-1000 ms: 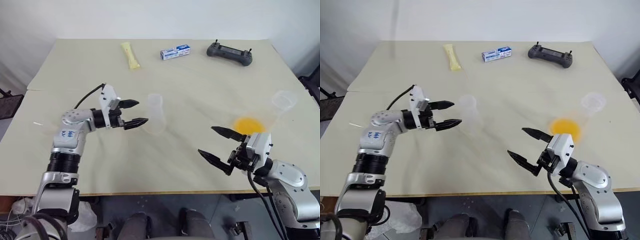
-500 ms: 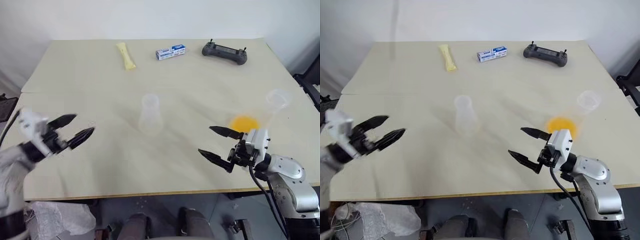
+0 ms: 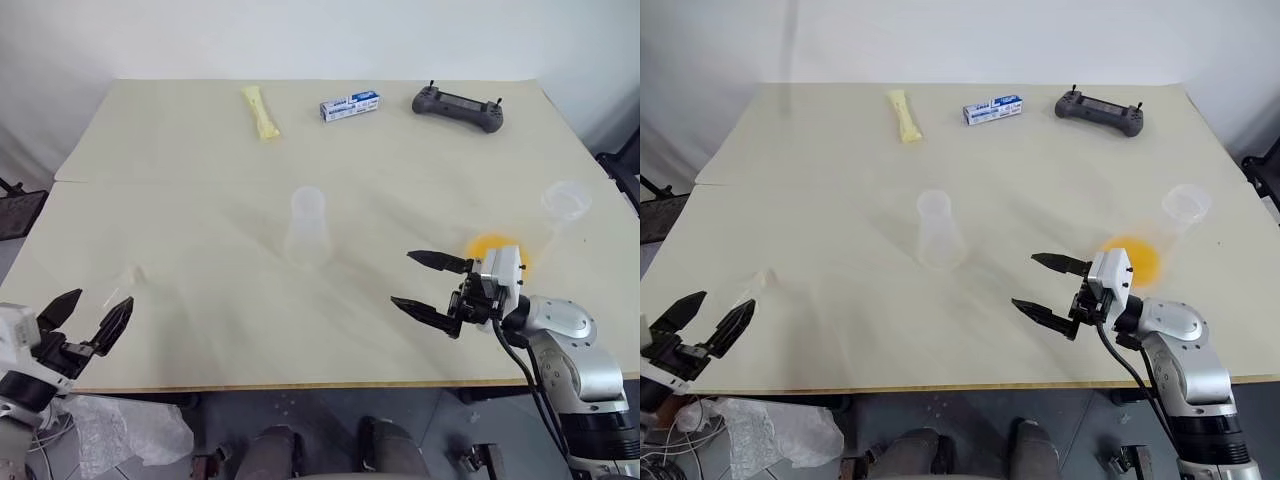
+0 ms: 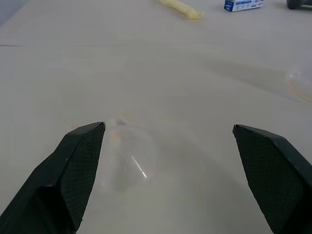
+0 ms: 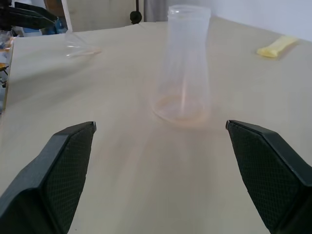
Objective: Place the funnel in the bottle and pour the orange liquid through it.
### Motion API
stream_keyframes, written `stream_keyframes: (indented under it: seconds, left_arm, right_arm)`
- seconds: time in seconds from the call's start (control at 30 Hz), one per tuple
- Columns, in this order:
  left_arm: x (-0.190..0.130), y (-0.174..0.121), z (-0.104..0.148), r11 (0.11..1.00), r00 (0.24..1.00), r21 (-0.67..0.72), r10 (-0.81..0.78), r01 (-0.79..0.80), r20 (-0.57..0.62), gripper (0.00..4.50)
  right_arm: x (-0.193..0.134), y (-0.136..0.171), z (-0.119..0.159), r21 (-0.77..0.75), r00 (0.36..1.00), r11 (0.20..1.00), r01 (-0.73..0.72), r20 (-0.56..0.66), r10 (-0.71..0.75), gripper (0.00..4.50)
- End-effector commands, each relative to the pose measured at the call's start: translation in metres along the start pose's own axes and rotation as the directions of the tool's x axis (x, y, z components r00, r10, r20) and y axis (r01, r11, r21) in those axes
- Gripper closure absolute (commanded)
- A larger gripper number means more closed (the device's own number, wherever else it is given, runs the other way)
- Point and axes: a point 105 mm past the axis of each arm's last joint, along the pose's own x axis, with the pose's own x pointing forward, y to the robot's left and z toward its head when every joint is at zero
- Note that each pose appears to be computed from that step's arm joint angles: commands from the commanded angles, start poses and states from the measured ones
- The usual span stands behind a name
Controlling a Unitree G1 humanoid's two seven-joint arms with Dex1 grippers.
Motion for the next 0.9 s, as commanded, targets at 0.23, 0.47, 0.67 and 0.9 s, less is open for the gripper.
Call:
stream_keyframes:
  seconds: [0.23, 0.47, 0.67, 0.9]
  left_arm:
    - [0.024, 0.003, -0.014, 1.000, 0.999, 0.009, -0.002, 0.002, -0.051, 0.03]
    - [0.030, 0.004, -0.014, 1.000, 0.998, 0.016, -0.011, 0.012, -0.057, 0.03]
    - [0.036, 0.013, -0.017, 0.999, 0.997, 0.035, 0.028, -0.025, -0.067, 0.03]
    - [0.043, 0.015, -0.026, 0.999, 0.994, 0.026, 0.027, -0.024, -0.106, 1.23]
  right_arm:
    - [-0.007, 0.004, 0.007, -0.035, 1.000, 0.999, 0.019, 0.004, -0.019, 0.00]
    - [-0.010, 0.007, 0.007, -0.034, 0.999, 0.998, 0.047, 0.000, -0.047, 0.00]
    - [-0.011, 0.006, 0.007, -0.040, 0.998, 0.998, 0.056, -0.003, -0.057, 0.00]
    - [-0.012, 0.003, 0.007, -0.049, 0.998, 0.997, 0.059, -0.005, -0.060, 0.00]
